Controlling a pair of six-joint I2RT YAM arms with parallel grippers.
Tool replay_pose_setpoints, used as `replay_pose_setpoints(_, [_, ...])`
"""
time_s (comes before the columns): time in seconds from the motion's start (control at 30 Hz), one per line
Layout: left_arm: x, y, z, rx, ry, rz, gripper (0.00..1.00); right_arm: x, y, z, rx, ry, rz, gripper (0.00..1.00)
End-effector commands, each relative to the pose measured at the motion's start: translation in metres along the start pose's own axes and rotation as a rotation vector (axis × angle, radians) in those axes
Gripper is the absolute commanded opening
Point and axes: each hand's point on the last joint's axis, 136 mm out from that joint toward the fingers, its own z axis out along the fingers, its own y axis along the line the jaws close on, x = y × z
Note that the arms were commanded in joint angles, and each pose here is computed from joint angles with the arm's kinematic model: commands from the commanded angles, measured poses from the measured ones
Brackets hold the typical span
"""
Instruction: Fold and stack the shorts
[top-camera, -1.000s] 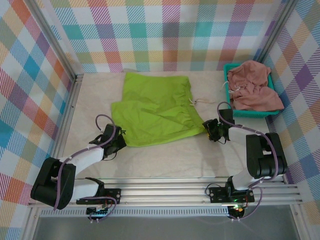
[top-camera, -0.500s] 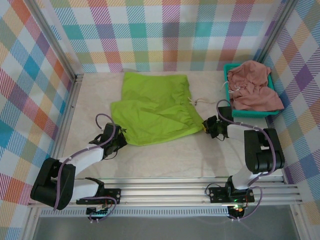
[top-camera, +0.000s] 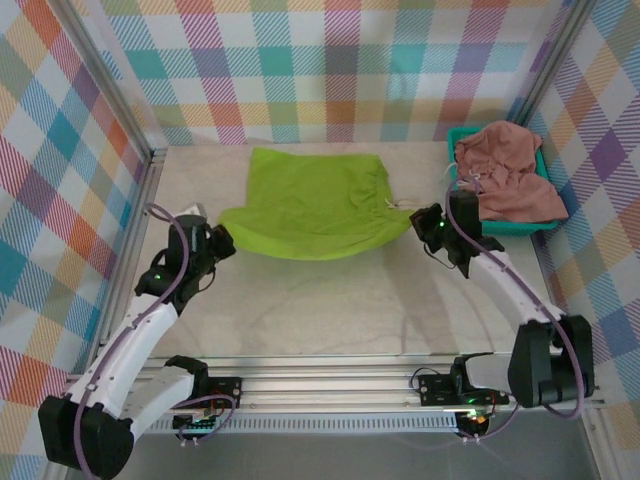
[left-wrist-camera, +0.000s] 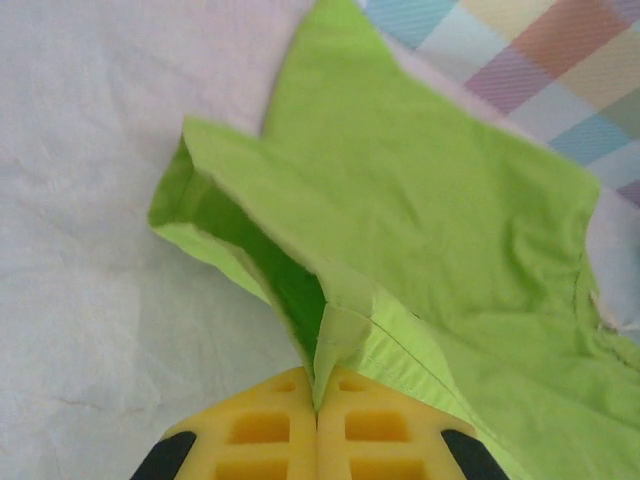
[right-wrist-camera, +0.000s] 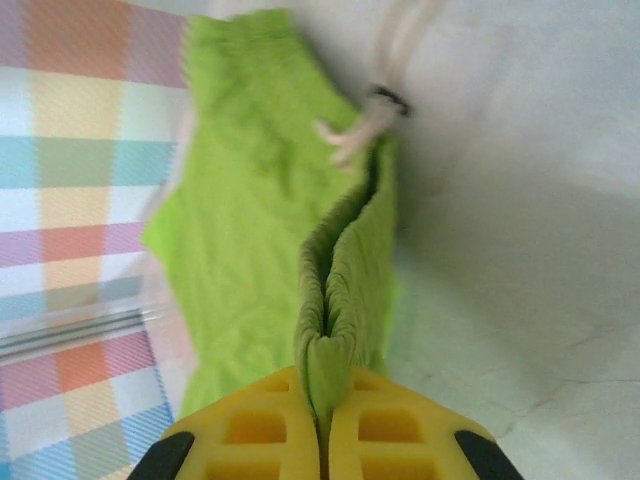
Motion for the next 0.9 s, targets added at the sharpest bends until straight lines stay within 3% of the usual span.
replay_pose_setpoints(0.0, [-0.027,-0.003,-0.023,-0.024,-0.033,0.037,0.00,-0.009,0.030,-0.028,-0.030,-0.052,-0.086,0.00])
replay_pose_setpoints(0.37, [-0.149,-0.069,-0.094,0.054,-0.255,0.084,0.00,-0.024,0.141,-0.098,-0.232,-0.115,-0.262,0.00])
replay_pose_setpoints(0.87, [-0.259,-0.134,-0.160,0.121,-0.454,0.153,0.00,-0.030,0.261,-0.180,-0.479,-0.212,-0.481,0.00])
